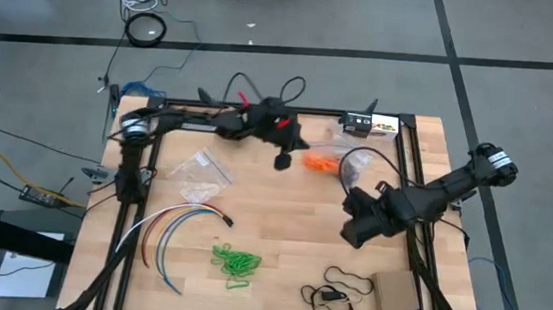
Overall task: Sort rubber bands
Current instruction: Close the transparent zip bag, then open the transparent zip bag
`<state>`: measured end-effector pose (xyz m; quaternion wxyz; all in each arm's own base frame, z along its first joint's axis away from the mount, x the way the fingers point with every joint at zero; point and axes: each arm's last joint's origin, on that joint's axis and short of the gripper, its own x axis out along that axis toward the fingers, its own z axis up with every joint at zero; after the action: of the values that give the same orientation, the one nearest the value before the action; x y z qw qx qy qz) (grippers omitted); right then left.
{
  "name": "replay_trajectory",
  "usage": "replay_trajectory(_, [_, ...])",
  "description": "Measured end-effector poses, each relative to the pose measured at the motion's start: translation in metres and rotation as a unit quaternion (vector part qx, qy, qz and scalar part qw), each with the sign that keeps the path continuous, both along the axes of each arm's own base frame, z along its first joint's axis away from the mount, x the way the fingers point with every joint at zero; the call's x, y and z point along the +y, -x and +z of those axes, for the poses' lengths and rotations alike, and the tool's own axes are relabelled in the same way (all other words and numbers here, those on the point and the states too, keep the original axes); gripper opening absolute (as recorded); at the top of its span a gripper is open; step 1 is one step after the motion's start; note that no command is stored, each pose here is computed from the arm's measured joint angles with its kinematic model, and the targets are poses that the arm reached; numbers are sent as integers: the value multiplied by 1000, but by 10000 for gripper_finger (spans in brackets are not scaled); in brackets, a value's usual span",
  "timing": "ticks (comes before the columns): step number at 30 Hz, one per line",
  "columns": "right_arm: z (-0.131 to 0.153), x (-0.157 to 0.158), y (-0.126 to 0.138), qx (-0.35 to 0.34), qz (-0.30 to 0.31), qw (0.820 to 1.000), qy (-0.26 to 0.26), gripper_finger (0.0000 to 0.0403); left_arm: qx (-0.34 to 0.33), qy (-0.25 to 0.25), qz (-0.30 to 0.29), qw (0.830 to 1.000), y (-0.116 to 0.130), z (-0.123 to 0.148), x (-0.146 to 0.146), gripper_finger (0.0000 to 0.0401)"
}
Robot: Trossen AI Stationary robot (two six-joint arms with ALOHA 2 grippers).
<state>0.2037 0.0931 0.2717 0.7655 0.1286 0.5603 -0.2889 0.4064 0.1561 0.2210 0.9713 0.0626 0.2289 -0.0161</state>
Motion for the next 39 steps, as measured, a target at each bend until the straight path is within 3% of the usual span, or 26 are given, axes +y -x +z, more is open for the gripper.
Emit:
replay_trajectory(3, [-8,7,1,-23,-7,1000,6,0,49,23,9,999,-20,-14,19,54])
replay_trajectory(8, [-16,15,4,-50,-6,998,24,0,119,36,32,992,-40,-16,31,160])
replay_trajectory(14, [-25,15,8,-54,-18,997,47,0,132,-30,125,983,-44,19,39,295])
replay_trajectory(18, [-29,14,9,-55,-18,997,56,0,164,-69,165,970,-37,51,49,343])
replay_trajectory(22, [-29,13,9,-60,-17,996,68,0,261,-89,182,944,-20,64,49,347])
replay_trajectory(25, [-29,13,9,-65,-13,995,79,0,353,-58,174,917,-1,56,45,330])
replay_trajectory(27, [-29,13,9,-71,-11,994,86,0,358,-8,178,917,15,52,43,314])
replay_trajectory(29, [-29,14,9,-78,-10,993,92,0,376,-7,182,909,32,50,37,296])
replay_trajectory(33, [-39,13,10,-98,-7,988,120,0,427,2,220,877,69,27,30,260])
replay_trajectory(39, [-71,-1,6,-121,-6,981,149,0,405,37,257,876,126,1,3,234])
